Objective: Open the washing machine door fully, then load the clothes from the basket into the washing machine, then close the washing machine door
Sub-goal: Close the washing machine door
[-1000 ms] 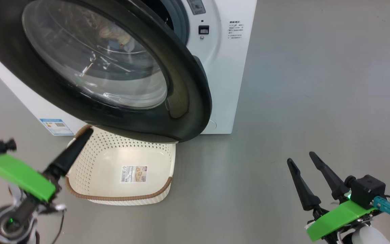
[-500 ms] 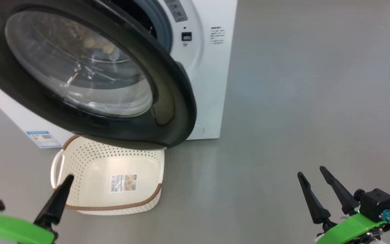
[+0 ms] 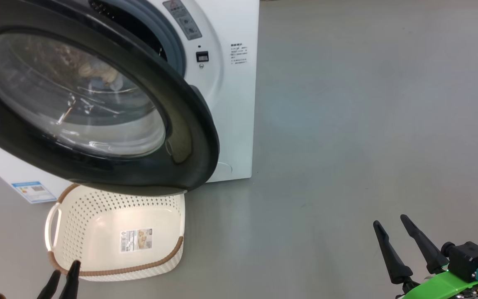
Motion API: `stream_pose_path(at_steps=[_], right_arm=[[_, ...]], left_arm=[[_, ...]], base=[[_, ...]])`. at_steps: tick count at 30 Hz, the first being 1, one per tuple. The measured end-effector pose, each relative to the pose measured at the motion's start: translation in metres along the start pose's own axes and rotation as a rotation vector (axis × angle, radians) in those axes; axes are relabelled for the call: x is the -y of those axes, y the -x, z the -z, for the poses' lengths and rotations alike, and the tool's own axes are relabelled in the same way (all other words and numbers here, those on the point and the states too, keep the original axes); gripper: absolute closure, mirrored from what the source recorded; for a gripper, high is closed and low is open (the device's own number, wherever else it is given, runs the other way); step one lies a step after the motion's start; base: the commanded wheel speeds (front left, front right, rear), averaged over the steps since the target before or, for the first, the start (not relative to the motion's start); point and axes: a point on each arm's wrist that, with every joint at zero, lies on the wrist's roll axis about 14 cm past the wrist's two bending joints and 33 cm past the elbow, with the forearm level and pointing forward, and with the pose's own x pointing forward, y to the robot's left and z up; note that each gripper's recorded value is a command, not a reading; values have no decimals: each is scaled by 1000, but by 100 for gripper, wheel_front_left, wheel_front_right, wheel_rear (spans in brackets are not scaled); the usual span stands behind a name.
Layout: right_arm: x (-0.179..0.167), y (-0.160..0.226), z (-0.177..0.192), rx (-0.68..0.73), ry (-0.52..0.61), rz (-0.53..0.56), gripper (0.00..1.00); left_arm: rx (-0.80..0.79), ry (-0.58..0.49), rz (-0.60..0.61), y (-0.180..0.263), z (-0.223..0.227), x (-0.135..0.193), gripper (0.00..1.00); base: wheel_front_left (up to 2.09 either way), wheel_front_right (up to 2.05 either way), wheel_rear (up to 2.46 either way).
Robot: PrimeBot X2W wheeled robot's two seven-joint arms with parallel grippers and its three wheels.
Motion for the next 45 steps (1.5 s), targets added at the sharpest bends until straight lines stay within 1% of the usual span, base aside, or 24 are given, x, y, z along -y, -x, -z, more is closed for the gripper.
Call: stream_pose_path(at_steps=[5,7,15,20,23,29,38,39,40,41,42,45], right_arm=[[5,3,-5,17,2,15,0],[7,3,-7,23,3,23,0],[9,2,-7,24,-1,30,0],[5,0,-5,22,-12,26,0],[5,-1,-5,20,-12,24,0],[4,-2,-4,19,-12,21,0],[1,-5,-3,17,-15,12,0],[0,-6,-3,16,-15,10,42],[-1,-7,-4,18,-19,8,62],[-2,-8,-5,22,-25,5,93],[-4,-10,-6,27,-28,0,100],[-12,-22,-18,64,-31,-26,100]], left_arm=[[-8,-104,-16,2,4,-9,0],[29,-139,-28,0,-5,-12,0],[157,-273,-22,-8,-26,3,0],[162,-375,-40,-1,-18,3,0],[162,-414,-56,1,-14,2,0],[190,-424,-67,1,-15,6,0],[198,-423,-78,2,-17,5,0],[199,-426,-78,3,-17,5,0],[199,-429,-78,3,-17,5,0],[199,-430,-79,3,-17,4,0],[199,-430,-80,3,-17,4,0],[204,-426,-79,3,-18,5,0]], base=[[0,0,0],[0,0,0],[0,0,0],[0,0,0],[0,0,0],[0,0,0],[0,0,0],[0,0,0],[0,0,0],[0,0,0],[0,0,0],[0,0,0]])
